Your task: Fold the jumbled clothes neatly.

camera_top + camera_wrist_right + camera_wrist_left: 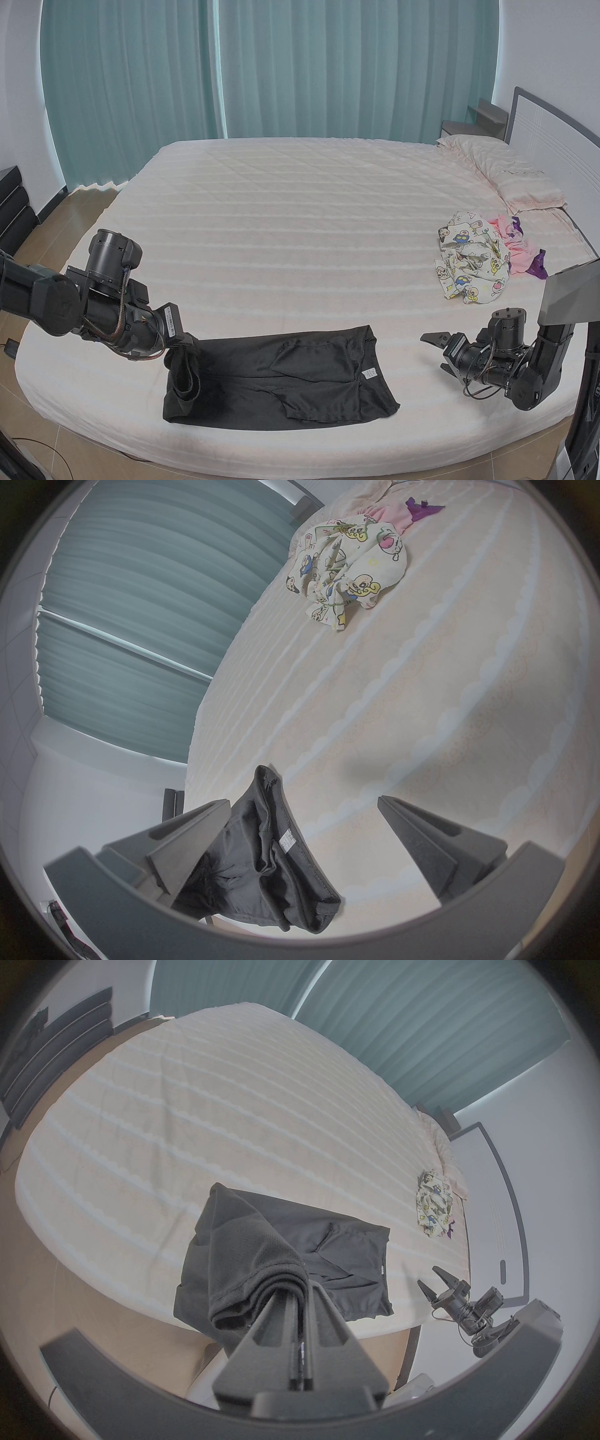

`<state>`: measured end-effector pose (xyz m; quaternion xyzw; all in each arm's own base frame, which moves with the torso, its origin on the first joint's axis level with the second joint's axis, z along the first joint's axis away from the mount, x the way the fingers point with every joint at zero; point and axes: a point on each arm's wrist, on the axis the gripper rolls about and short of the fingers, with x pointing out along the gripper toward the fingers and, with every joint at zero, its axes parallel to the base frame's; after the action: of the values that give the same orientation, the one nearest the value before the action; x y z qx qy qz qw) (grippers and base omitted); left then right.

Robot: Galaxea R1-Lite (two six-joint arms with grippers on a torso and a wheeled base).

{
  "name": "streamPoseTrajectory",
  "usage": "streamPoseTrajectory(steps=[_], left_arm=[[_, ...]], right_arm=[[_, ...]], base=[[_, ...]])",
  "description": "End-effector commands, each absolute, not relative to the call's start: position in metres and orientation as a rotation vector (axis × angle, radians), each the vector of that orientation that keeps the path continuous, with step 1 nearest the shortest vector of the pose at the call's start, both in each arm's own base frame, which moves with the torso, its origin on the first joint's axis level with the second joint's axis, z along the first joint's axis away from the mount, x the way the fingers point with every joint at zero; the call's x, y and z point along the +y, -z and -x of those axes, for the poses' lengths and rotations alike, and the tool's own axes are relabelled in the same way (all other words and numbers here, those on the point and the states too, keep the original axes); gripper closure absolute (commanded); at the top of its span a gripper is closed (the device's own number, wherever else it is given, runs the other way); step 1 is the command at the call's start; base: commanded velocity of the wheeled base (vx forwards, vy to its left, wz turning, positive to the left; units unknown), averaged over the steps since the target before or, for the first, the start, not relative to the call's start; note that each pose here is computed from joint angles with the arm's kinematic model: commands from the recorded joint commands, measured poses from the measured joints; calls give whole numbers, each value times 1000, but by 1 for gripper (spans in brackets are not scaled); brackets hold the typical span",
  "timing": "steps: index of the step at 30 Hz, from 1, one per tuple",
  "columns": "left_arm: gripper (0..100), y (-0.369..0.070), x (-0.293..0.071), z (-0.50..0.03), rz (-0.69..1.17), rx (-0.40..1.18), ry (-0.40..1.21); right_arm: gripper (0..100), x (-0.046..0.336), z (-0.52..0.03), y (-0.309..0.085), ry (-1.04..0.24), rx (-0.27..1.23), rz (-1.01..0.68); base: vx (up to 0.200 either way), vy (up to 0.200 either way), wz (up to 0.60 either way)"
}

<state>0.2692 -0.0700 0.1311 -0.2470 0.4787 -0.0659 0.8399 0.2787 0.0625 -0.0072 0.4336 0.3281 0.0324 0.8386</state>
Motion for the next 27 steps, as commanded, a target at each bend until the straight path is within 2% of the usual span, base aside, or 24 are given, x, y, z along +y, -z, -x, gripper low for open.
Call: streamPoseTrajectory(steps=[1, 16, 27], left_arm=[[100, -125, -82, -271, 500, 1041, 167], [100, -123, -98, -278, 478, 1046, 179], [100, -121, -99, -280, 475, 1051, 175]], right_arm=[[0, 62, -278, 7, -70, 695, -918], [0, 62, -279, 7, -71, 693, -918], [0, 62, -279, 7, -71, 693, -918]], base=[[0, 0, 0], [0, 0, 0], [0, -200, 0]])
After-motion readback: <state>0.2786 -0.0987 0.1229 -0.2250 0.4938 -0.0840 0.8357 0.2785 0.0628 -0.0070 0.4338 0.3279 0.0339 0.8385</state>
